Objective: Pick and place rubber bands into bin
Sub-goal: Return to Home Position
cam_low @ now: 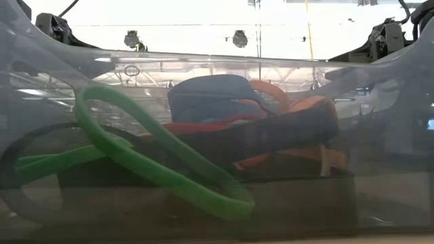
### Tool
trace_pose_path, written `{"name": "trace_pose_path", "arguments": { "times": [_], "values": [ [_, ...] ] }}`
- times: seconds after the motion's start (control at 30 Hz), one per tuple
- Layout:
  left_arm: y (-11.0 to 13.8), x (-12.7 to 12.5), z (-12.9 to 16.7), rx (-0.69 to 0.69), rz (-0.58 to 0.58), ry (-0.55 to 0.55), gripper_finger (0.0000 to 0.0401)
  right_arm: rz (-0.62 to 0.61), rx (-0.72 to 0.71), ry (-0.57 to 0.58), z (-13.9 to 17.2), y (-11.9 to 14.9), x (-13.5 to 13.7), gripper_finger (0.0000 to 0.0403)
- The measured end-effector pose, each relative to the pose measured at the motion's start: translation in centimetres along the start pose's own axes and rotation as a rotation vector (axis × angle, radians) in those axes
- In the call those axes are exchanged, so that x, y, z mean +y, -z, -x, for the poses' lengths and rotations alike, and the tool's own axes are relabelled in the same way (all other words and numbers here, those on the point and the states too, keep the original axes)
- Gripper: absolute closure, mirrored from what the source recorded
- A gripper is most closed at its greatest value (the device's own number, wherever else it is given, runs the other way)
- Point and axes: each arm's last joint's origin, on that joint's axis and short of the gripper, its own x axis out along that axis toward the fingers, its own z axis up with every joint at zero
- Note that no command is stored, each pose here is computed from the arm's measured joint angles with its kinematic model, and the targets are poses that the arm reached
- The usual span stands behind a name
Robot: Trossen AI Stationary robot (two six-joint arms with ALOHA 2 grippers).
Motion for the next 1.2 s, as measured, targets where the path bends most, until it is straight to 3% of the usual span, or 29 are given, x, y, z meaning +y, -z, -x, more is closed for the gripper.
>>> {"name": "trace_pose_path", "arguments": {
  "times": [1.2],
  "values": [
    [0.01,0.00,0.00,0.000,0.000,0.000,0.0178,0.000,0.000,0.000,0.00,0.00,0.00,0.0115]
  ]
}}
